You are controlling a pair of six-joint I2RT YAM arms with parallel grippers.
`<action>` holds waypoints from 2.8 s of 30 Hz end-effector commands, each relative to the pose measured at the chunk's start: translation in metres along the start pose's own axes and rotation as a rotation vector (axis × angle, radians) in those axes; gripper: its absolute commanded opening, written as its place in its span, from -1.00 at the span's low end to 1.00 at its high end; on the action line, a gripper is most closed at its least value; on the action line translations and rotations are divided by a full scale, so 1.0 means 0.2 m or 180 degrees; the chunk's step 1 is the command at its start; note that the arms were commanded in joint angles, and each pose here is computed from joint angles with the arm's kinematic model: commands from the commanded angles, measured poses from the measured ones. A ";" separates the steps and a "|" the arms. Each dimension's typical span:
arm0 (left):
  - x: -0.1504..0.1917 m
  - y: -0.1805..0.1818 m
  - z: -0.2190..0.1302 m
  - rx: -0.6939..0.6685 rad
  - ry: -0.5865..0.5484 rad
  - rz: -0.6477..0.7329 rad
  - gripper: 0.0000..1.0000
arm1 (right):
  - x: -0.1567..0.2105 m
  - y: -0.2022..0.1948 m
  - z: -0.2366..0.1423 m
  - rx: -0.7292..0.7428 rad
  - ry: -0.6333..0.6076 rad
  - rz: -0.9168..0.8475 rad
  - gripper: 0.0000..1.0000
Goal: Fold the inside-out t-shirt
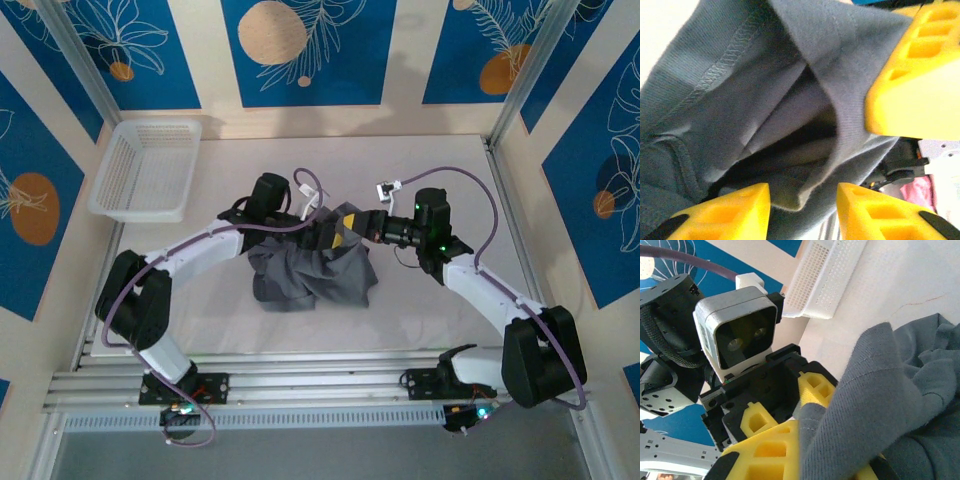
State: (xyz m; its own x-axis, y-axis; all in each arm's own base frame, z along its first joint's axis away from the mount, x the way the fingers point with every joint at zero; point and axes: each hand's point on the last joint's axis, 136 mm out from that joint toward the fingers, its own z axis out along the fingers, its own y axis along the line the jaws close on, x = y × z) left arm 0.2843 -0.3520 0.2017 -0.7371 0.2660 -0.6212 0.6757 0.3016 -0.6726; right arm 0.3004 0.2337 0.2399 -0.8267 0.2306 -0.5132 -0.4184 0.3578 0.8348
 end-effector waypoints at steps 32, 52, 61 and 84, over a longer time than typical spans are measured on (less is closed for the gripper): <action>-0.10 -0.09 0.08 0.0229 -0.0023 0.0027 -0.95 | -0.02 -0.04 -0.02 0.0081 -0.0056 0.0211 -0.94; -0.17 -0.34 -0.35 -0.0912 0.0405 -0.1073 -1.00 | 0.04 0.02 -0.21 0.0561 -0.0284 -0.1537 -0.07; -0.34 -0.50 -0.41 -0.0799 0.0287 -0.0692 -1.00 | -0.04 0.38 -0.05 0.0874 -0.0865 -0.3807 0.14; 0.26 0.30 -0.44 -0.2500 0.1161 -0.0458 -1.00 | 0.44 -0.30 -0.09 0.1039 0.0422 -0.2806 -1.00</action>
State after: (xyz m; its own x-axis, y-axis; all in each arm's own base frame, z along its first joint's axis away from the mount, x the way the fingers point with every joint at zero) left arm 0.2743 -0.2616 0.2245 -0.8282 0.3944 -0.3983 0.5280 0.7874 -0.3182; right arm 0.2571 0.2257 0.1443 -0.2804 -0.3677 -0.8867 -0.8067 0.5909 0.0100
